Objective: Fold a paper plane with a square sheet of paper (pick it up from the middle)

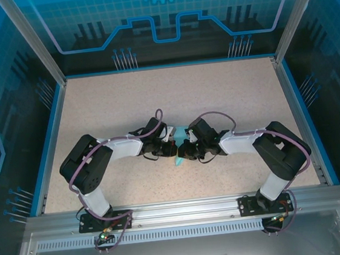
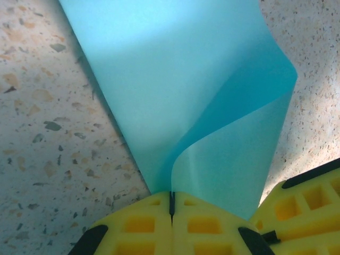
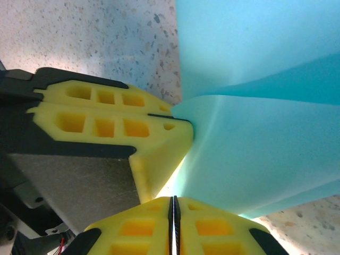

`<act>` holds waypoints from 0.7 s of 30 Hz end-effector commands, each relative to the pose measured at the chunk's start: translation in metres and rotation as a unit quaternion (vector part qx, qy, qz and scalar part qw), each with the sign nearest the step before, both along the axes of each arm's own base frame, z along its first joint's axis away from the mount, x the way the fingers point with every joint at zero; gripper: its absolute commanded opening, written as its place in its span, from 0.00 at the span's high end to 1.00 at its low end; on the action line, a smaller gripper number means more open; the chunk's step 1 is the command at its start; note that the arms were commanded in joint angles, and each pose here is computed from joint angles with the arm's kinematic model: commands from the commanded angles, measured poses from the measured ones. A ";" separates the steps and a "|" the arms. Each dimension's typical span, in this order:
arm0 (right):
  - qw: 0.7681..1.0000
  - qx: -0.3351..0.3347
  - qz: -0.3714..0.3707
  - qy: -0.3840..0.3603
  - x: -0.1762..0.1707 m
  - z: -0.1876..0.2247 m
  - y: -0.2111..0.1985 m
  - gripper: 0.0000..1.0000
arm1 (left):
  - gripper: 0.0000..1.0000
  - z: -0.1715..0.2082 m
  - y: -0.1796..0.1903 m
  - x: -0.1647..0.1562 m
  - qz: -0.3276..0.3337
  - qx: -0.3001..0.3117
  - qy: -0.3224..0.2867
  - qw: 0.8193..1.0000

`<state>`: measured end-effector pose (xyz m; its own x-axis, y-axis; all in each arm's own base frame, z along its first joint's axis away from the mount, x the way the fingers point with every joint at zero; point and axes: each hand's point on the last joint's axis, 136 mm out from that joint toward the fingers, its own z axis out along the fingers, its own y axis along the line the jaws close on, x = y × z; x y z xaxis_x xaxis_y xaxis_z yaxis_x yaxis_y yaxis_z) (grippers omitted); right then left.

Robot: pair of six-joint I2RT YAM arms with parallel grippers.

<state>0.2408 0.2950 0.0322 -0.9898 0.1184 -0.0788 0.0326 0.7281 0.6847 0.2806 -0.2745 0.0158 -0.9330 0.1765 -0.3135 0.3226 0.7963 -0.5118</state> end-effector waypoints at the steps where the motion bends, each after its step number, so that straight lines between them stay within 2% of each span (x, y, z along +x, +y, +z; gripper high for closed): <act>1: 1.000 -0.018 0.009 0.017 -0.010 -0.010 -0.002 0.88 | 1.00 -0.012 0.004 -0.010 -0.007 0.004 0.025 1.000; 8: 0.999 -0.030 0.011 0.028 -0.016 -0.020 -0.008 0.88 | 1.00 -0.014 0.005 -0.012 -0.009 0.006 0.029 1.000; 11: 0.999 -0.032 0.012 0.024 -0.015 -0.016 -0.008 0.87 | 1.00 -0.014 0.005 -0.012 -0.010 0.007 0.030 0.999; 17: 1.000 0.006 0.025 -0.002 -0.014 0.009 0.006 0.86 | 1.00 -0.016 0.006 -0.012 -0.009 0.011 0.032 0.999; 21: 1.000 0.003 0.020 -0.004 -0.015 0.010 0.006 0.86 | 1.00 -0.015 0.005 -0.010 -0.010 0.010 0.030 0.999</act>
